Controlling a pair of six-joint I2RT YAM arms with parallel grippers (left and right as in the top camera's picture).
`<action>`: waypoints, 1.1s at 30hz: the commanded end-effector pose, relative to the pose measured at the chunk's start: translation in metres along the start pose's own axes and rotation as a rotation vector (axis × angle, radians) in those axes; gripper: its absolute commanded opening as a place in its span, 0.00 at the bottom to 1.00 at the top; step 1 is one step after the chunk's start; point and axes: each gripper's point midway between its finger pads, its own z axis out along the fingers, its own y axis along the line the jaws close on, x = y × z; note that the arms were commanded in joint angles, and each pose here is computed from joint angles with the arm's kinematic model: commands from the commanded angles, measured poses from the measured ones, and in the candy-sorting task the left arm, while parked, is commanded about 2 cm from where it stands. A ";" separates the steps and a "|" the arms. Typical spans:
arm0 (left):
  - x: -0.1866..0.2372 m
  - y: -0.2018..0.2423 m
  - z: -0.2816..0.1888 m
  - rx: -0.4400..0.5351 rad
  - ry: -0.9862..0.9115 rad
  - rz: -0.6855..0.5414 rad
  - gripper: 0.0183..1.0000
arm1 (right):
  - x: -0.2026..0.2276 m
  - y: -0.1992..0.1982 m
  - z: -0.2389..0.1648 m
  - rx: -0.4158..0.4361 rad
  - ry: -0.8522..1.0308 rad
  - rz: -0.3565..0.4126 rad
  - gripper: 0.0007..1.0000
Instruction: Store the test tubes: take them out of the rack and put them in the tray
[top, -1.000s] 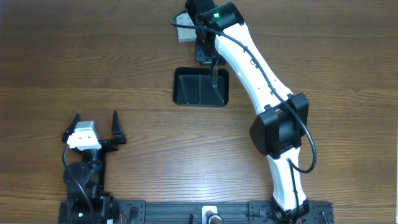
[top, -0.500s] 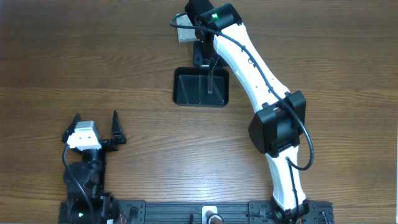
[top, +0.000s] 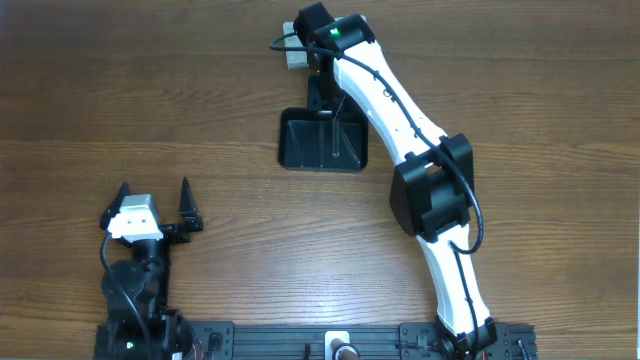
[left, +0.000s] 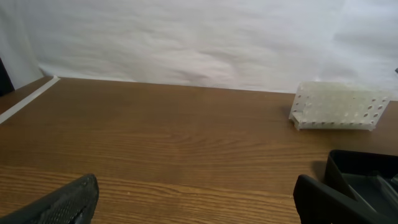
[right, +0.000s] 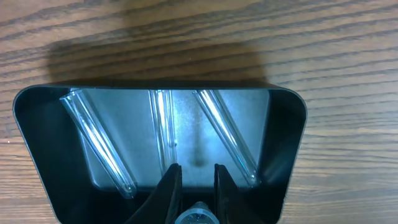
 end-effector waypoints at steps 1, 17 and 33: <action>0.000 0.000 0.000 0.002 -0.003 0.014 1.00 | -0.001 0.001 0.010 0.001 0.014 0.008 0.08; 0.000 0.000 0.000 0.002 -0.003 0.014 1.00 | -0.001 0.005 0.036 0.002 0.043 0.008 0.08; 0.001 0.000 0.000 0.002 -0.003 0.014 1.00 | -0.001 0.006 0.057 0.015 0.066 0.010 0.09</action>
